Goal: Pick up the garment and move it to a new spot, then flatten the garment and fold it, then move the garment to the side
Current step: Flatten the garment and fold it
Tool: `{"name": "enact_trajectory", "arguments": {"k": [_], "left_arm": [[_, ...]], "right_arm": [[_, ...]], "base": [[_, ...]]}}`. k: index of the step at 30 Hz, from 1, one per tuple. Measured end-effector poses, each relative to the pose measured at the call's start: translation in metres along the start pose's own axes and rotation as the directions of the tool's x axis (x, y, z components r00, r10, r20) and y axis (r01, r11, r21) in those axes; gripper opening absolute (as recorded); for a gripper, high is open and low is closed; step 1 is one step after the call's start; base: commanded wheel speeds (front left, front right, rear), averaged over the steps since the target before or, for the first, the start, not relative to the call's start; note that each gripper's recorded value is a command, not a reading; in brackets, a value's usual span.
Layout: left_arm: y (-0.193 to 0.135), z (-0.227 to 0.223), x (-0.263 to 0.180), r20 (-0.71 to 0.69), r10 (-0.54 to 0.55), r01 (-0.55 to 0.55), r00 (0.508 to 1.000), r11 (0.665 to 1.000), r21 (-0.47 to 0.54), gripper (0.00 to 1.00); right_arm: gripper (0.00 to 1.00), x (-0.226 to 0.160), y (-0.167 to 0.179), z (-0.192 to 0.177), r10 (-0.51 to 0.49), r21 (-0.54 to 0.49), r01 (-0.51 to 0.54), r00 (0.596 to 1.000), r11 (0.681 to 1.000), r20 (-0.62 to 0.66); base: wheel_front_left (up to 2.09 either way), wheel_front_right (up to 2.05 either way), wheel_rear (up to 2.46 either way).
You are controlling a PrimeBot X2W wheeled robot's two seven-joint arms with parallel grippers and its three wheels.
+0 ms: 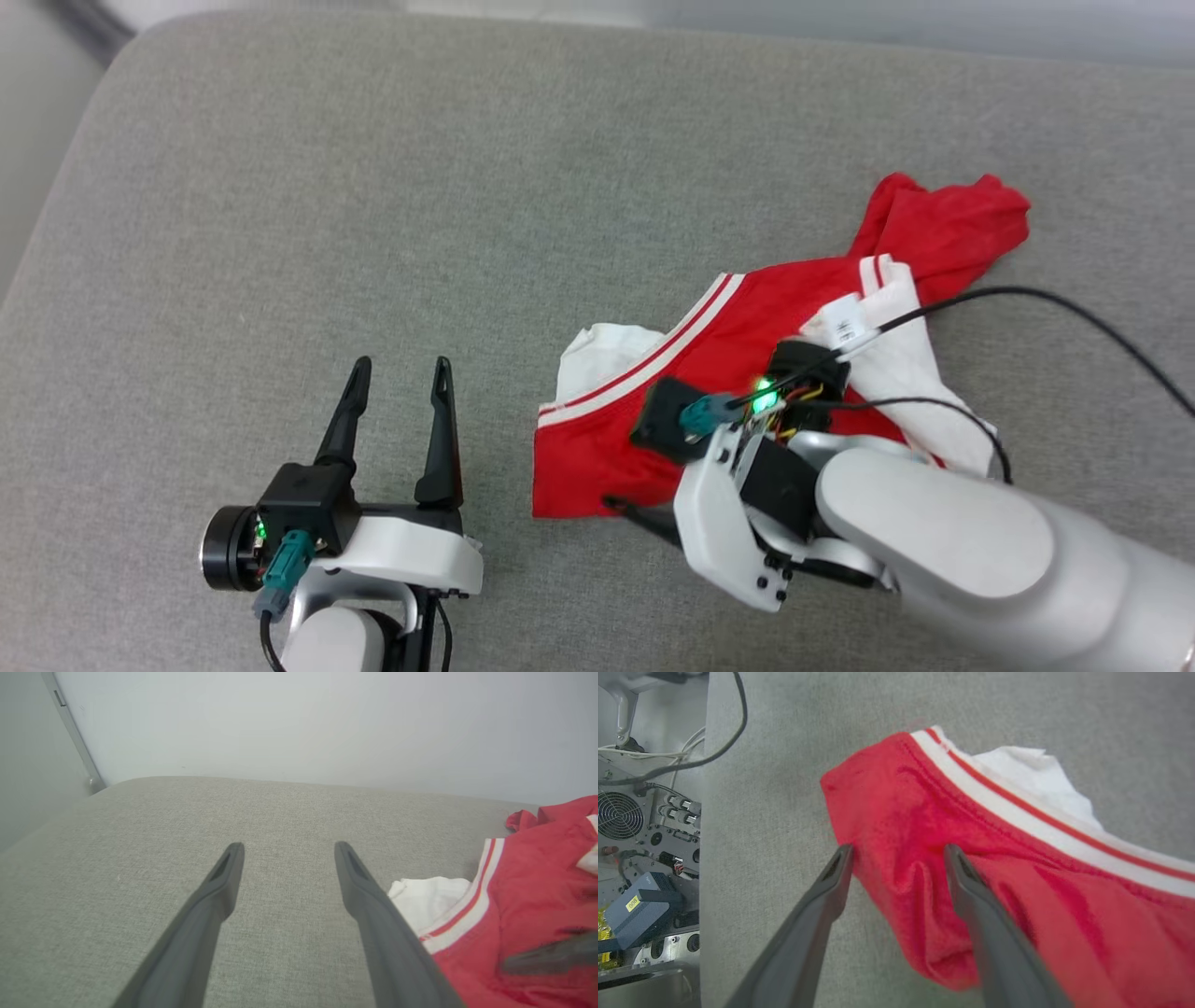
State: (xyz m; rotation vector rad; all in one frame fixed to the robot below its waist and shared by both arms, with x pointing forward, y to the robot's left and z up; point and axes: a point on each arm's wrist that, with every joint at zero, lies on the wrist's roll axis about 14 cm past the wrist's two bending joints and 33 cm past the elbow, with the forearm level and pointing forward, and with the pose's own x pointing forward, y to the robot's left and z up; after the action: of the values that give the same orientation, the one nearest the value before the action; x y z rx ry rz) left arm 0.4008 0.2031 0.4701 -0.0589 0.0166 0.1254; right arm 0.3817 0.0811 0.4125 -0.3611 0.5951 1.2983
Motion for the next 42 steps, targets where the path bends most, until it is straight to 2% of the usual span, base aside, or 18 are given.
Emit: {"name": "enact_trajectory", "arguments": {"k": [4,7,10,13,16,20,23,27,30,32,37,38,39,42], "left_arm": [[-0.001,0.009,-0.006,0.025,-0.009,0.009,1.0,1.0,0.008,1.0],[0.001,0.015,-0.012,0.041,-0.01,0.009,0.999,1.0,0.015,1.0],[0.001,0.023,-0.016,0.063,-0.017,0.016,0.998,1.0,0.024,1.0],[0.001,0.029,-0.019,0.081,-0.026,0.023,0.996,0.999,0.032,1.0],[-0.001,0.035,-0.02,0.101,-0.038,0.035,0.994,0.999,0.035,1.0],[-0.002,0.04,-0.023,0.116,-0.05,0.046,0.992,0.998,0.039,1.0],[-0.004,0.043,-0.024,0.123,-0.061,0.056,0.991,0.997,0.045,1.0],[-0.001,0.048,-0.022,0.139,-0.071,0.064,0.988,0.996,0.054,1.0],[0.0,0.064,-0.012,0.183,-0.103,0.09,0.978,0.993,0.081,1.0],[-0.002,0.079,-0.003,0.221,-0.137,0.115,0.966,0.987,0.108,1.0],[-0.014,0.108,0.022,0.281,-0.237,0.191,0.93,0.964,0.183,1.0],[-0.032,0.118,0.055,0.188,-0.331,0.287,0.925,0.93,0.228,1.0],[-0.053,0.112,0.068,0.061,-0.406,0.383,0.912,0.894,0.233,1.0],[-0.069,0.101,0.075,-0.079,-0.466,0.471,0.881,0.857,0.207,1.0]], "right_arm": [[1.0,-0.026,-0.014,0.033,-0.06,-0.018,0.063,0.984,0.998,0.166],[1.0,-0.055,-0.03,0.056,-0.134,-0.006,0.143,0.945,0.99,0.298],[1.0,-0.093,-0.058,0.075,-0.257,0.019,0.275,0.867,0.961,0.427],[1.0,-0.132,-0.083,0.079,-0.388,0.105,0.396,0.755,0.912,0.528],[1.0,-0.169,-0.102,0.069,-0.512,0.19,0.507,0.632,0.841,0.581],[1.0,-0.21,-0.117,0.043,-0.657,0.309,0.616,0.482,0.725,0.58],[1.0,-0.234,-0.119,0.023,-0.738,0.389,0.666,0.38,0.636,0.557],[1.0,-0.253,-0.111,-0.005,-0.816,0.478,0.698,0.275,0.533,0.509],[1.0,-0.262,-0.103,-0.02,-0.853,0.53,0.702,0.218,0.475,0.475],[1.0,-0.265,-0.098,-0.03,-0.868,0.54,0.714,0.199,0.446,0.454],[1.0,-0.268,-0.09,-0.043,-0.895,0.573,0.716,0.164,0.398,0.416],[1.0,-0.273,-0.089,-0.044,-0.899,0.565,0.733,0.146,0.379,0.414],[1.0,-0.274,-0.09,-0.046,-0.9,0.557,0.742,0.145,0.373,0.411],[1.0,-0.275,-0.092,-0.048,-0.903,0.552,0.749,0.142,0.366,0.406]], "base": [[0.0,0.0,0.0],[0.0,0.0,0.0],[0.0,0.0,0.0],[0.0,0.0,0.0],[0.0,0.0,0.0],[0.0,0.0,0.0],[0.0,0.0,0.0],[0.0,0.0,0.0],[0.0,0.0,0.0],[0.0,0.0,0.0],[0.0,0.0,0.0],[0.0,0.0,0.0],[0.0,0.0,0.0],[0.0,0.0,0.0]]}}
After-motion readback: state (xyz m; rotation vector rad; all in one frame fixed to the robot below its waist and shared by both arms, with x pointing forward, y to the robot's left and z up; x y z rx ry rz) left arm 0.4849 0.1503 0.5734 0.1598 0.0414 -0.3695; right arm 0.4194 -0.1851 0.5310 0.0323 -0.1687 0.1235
